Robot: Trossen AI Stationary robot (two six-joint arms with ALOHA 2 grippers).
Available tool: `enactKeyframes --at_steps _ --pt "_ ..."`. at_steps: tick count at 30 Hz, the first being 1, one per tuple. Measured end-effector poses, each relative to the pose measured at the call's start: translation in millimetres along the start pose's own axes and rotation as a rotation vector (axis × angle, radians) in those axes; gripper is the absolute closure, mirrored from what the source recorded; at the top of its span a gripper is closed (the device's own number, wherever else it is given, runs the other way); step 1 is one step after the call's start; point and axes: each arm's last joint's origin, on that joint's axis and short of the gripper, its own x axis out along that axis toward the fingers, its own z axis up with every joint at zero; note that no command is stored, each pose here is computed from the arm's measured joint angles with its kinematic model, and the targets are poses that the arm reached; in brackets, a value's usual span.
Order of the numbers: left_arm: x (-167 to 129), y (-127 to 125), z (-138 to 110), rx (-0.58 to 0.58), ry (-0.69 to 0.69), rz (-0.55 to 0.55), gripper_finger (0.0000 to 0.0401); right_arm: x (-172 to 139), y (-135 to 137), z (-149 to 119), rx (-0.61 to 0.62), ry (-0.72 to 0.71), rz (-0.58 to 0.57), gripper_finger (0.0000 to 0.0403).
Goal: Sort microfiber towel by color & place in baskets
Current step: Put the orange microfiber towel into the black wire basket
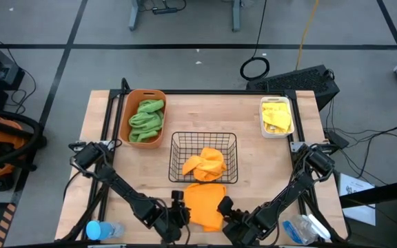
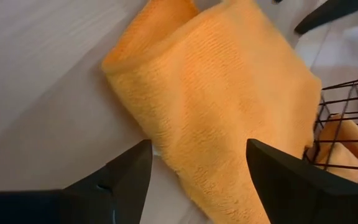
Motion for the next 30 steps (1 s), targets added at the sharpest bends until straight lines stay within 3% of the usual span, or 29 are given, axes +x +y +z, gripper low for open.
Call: enactKeyframes --at_steps 15,30 --pt "14 23 -7 -0.078 0.071 0.059 0.0263 13 -4 -2 -0.026 0.011 0.017 0.0151" --pt "25 32 0 -0.132 0.066 -0.011 0.0263 27 -27 2 -0.012 -0.036 -0.017 0.0151"
